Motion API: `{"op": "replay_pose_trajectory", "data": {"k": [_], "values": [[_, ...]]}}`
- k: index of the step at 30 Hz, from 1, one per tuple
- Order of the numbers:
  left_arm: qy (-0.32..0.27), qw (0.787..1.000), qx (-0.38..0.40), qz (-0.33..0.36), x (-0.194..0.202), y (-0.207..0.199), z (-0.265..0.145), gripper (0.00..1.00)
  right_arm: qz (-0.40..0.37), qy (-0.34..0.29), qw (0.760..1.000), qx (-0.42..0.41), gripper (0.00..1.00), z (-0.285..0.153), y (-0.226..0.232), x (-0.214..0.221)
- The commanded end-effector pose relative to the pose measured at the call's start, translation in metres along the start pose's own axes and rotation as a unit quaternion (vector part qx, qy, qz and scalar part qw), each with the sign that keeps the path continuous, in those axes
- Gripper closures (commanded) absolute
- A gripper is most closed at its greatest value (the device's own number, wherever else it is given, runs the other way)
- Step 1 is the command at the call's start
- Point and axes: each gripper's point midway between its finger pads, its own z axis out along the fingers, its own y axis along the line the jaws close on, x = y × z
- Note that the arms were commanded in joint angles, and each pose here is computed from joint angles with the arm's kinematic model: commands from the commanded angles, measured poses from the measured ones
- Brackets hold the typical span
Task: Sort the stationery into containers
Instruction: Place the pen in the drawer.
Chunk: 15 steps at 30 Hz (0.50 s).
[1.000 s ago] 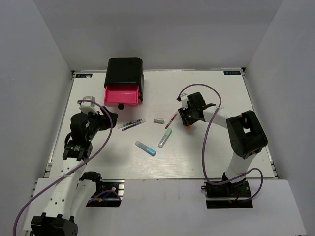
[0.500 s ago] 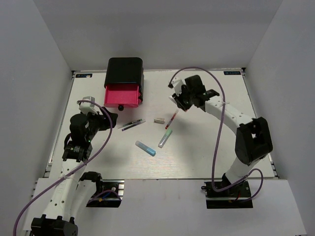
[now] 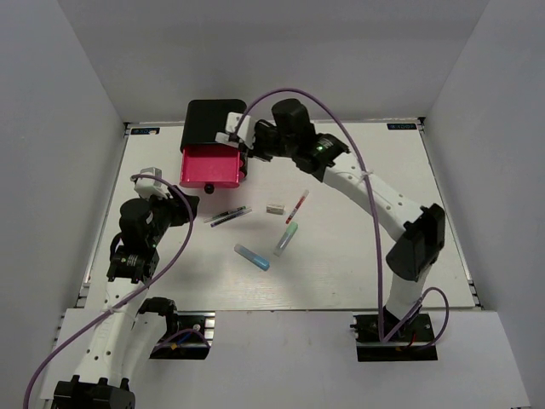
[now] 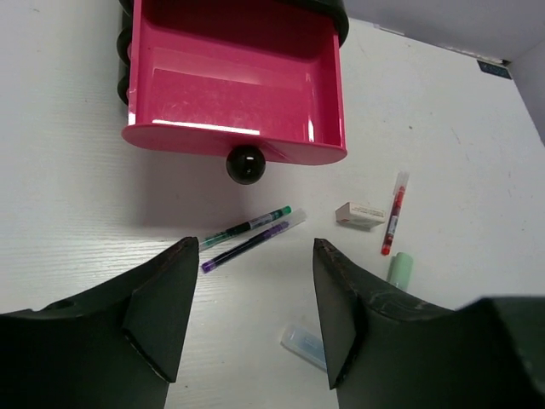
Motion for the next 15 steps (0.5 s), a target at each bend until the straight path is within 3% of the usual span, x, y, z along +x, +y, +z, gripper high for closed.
{"op": "replay_pose_trajectory", "data": {"k": [1, 6, 12, 14, 15], "values": [[-0.010, 1.000, -0.008, 0.005, -0.007, 0.002, -0.002, 0.35, -0.007, -0.047, 0.999, -0.019, 0.97, 0.033, 0.012, -0.025], [0.009, 1.000, -0.004, 0.007, 0.001, 0.002, 0.004, 0.46, 0.009, -0.084, 0.996, -0.011, 0.99, 0.075, 0.015, -0.039], [0.007, 1.000, 0.002, 0.008, 0.000, 0.000, 0.002, 0.46, 0.010, -0.088, 0.996, 0.004, 0.99, 0.114, 0.020, -0.025], [0.007, 1.000, 0.002, 0.008, 0.000, 0.000, 0.002, 0.46, 0.011, -0.080, 0.997, 0.005, 0.94, 0.124, 0.022, -0.014], [0.007, 1.000, 0.002, 0.008, 0.000, 0.000, 0.002, 0.46, 0.010, -0.077, 0.997, 0.004, 0.86, 0.127, 0.024, -0.011]]}}
